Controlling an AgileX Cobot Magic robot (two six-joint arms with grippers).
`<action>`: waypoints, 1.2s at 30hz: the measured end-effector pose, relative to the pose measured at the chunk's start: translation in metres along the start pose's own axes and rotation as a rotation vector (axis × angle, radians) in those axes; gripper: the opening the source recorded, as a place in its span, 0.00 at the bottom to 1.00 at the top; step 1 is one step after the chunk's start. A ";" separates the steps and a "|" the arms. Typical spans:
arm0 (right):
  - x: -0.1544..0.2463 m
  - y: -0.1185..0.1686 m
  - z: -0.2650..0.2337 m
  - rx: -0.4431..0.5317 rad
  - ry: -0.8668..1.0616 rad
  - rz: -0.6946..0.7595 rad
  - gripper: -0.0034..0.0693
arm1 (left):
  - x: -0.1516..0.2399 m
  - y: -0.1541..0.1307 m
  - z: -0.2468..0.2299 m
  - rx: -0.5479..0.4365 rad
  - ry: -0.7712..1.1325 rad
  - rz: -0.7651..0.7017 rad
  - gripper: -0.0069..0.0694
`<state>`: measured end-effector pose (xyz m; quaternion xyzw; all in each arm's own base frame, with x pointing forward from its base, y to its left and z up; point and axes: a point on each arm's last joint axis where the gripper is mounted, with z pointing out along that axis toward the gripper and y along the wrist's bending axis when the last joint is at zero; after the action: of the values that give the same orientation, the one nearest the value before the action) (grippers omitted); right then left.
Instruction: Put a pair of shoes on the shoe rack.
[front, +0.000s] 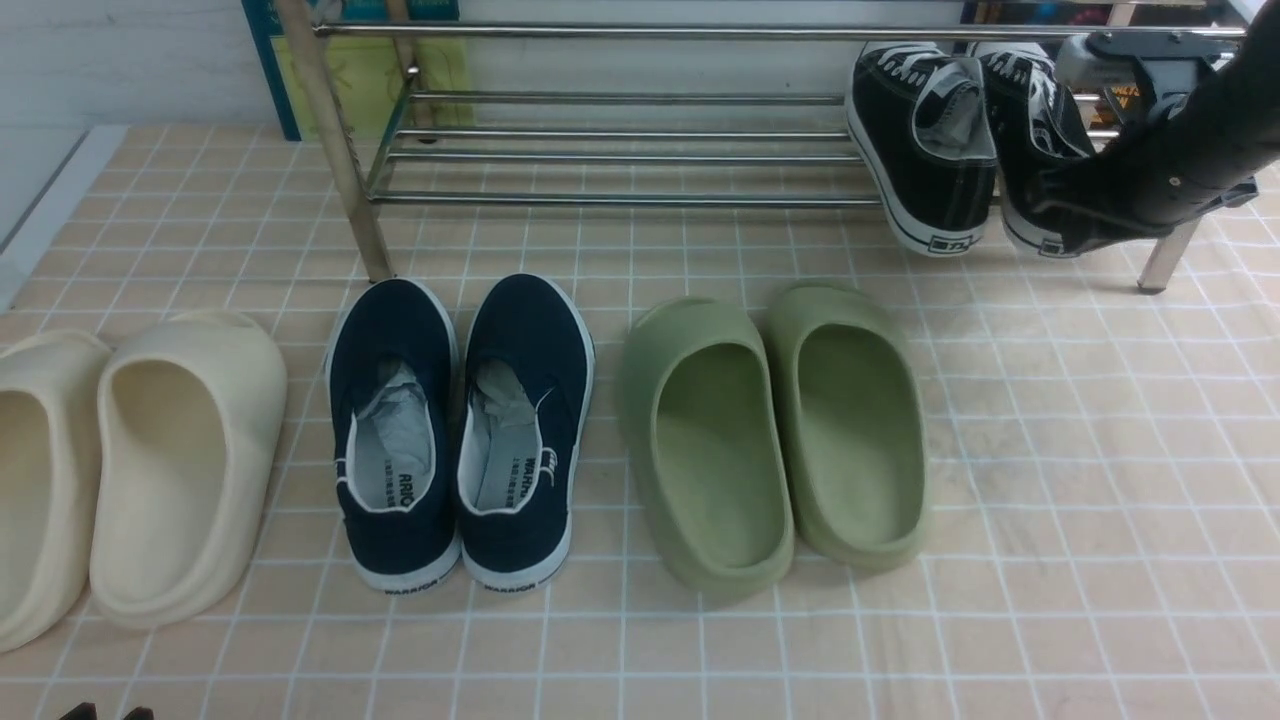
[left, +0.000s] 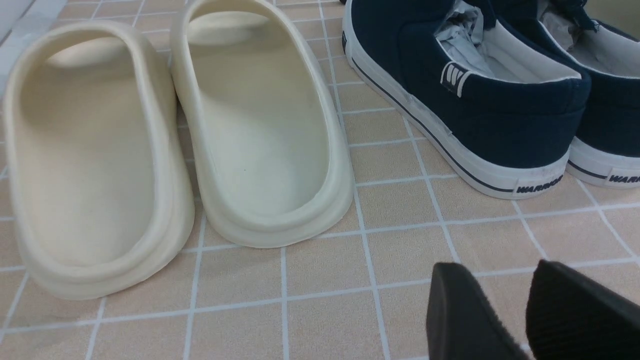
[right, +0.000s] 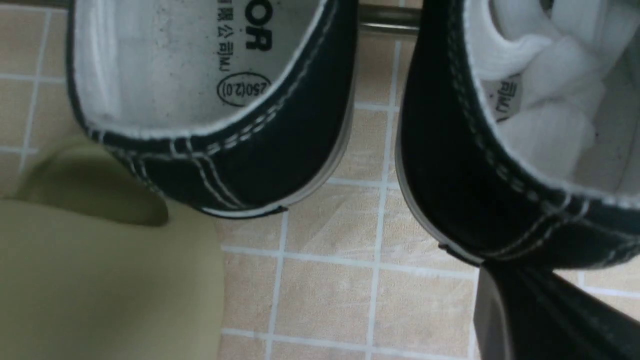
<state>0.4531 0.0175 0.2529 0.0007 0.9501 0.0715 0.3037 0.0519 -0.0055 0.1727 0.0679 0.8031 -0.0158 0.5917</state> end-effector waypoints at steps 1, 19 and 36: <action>0.000 0.000 0.000 0.000 -0.001 0.000 0.02 | 0.000 0.000 0.000 0.000 0.000 0.000 0.40; -0.017 0.007 -0.030 -0.026 0.086 -0.025 0.36 | 0.000 0.000 0.000 0.000 0.000 0.000 0.40; -0.014 0.038 -0.287 -0.008 -0.319 -0.148 0.05 | 0.000 0.000 0.000 0.000 0.000 0.000 0.40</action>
<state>0.2970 0.0162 0.4972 -0.0589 0.8869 0.0518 0.4552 0.0519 -0.0055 0.1727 0.0679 0.8031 -0.0158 0.5917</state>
